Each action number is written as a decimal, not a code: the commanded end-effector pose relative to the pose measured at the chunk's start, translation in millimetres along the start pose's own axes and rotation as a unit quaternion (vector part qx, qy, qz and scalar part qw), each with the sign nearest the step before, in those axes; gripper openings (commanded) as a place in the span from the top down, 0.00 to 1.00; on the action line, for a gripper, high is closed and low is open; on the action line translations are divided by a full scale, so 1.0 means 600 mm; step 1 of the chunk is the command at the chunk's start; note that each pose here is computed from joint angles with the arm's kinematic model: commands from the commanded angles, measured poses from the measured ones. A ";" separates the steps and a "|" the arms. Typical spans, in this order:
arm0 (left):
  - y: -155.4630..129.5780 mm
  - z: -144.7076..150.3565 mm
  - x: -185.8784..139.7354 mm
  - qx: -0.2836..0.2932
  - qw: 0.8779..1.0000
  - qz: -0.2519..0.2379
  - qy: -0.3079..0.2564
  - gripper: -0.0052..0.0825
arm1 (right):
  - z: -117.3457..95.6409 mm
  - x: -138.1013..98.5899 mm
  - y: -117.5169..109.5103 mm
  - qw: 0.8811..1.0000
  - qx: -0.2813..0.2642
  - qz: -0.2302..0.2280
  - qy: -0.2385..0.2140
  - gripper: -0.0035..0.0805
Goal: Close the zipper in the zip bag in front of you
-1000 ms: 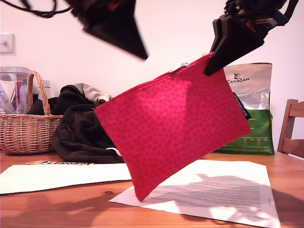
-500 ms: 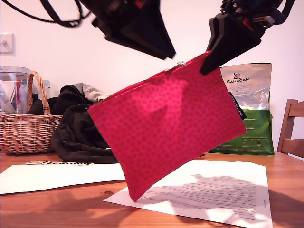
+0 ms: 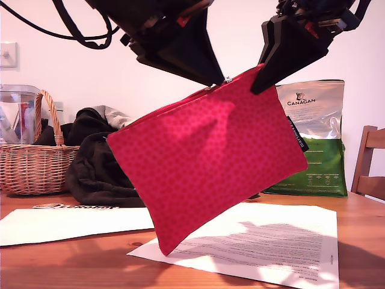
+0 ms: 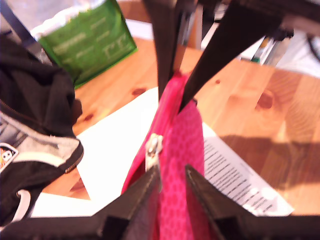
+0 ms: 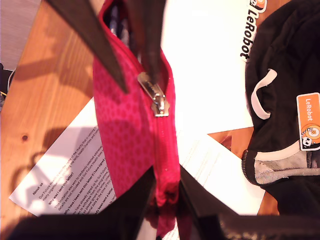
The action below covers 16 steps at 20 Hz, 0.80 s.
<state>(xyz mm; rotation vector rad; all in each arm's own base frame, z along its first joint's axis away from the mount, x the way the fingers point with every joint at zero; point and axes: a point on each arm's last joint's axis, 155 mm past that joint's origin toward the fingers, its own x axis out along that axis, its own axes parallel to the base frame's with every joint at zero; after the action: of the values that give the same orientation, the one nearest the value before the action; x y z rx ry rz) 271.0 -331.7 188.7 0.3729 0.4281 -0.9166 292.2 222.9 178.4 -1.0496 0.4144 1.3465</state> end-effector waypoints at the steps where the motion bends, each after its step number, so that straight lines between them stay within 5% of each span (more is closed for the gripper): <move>1: 0.004 -0.021 0.010 -0.004 1.000 0.003 0.014 0.77 | 0.009 -0.002 -0.006 1.000 -0.003 -0.005 -0.007 0.97; 16: -0.004 -0.017 0.009 -0.008 1.000 -0.021 0.007 0.77 | 0.009 -0.002 -0.006 1.000 -0.003 -0.005 -0.007 0.97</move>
<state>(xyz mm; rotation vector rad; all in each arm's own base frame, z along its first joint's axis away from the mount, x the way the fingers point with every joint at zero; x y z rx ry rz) 269.0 -333.7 190.0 0.3499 0.4308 -0.9585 292.2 222.8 178.4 -1.0494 0.4146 1.3461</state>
